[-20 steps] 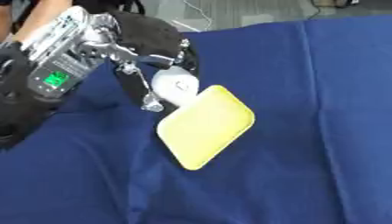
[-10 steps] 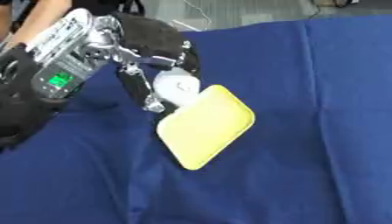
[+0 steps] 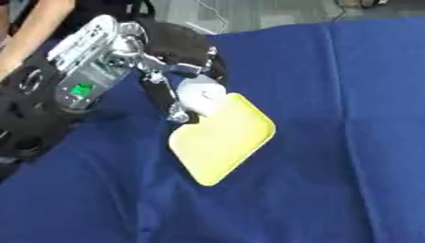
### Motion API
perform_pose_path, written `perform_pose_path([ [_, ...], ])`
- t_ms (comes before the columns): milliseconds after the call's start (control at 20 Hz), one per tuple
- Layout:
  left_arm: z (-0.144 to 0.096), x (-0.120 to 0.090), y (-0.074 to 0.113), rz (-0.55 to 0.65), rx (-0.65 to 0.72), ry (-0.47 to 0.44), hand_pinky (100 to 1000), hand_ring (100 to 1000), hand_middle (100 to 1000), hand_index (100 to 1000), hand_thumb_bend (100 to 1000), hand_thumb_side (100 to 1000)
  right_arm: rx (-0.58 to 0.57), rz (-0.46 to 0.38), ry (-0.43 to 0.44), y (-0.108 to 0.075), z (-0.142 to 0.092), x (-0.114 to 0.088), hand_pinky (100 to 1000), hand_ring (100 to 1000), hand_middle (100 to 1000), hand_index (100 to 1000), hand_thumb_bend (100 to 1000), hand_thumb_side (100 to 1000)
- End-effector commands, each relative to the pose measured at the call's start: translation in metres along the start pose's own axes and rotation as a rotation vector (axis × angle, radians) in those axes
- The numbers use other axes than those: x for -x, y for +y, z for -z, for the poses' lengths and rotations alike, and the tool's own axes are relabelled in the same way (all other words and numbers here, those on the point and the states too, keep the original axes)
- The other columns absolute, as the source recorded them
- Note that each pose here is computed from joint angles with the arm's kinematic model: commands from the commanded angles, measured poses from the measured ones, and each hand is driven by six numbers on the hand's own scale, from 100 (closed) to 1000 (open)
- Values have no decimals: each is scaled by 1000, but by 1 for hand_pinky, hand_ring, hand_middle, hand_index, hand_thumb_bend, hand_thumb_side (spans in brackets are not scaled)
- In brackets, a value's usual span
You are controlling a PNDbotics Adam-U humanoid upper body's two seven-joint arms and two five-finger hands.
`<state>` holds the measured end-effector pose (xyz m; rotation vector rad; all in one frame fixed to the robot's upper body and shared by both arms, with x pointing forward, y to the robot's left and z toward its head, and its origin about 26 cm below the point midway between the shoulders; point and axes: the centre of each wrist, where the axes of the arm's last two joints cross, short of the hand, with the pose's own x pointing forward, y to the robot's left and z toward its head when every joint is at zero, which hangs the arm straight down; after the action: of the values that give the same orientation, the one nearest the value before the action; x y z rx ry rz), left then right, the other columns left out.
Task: Pick up objects on the table and place them in the box.
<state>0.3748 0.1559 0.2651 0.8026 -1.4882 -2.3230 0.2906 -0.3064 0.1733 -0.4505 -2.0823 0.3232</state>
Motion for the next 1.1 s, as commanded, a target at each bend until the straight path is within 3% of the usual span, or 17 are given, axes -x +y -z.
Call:
perform_pose_path([
  [50, 5, 4, 2, 12, -68, 50, 672, 467, 519, 783, 302, 230, -3, 1, -38, -2, 5, -9, 778, 790, 832, 952, 100, 916],
  [450, 28, 3, -22, 3, -124, 80, 671, 466, 519, 783, 285, 226, -7, 10, -47, 0, 6, -10, 777, 790, 832, 953, 100, 916],
  [1100, 35, 4, -40, -24, -92, 80, 669, 465, 518, 784, 259, 230, -8, 12, -46, 0, 6, -10, 777, 790, 832, 952, 100, 915],
])
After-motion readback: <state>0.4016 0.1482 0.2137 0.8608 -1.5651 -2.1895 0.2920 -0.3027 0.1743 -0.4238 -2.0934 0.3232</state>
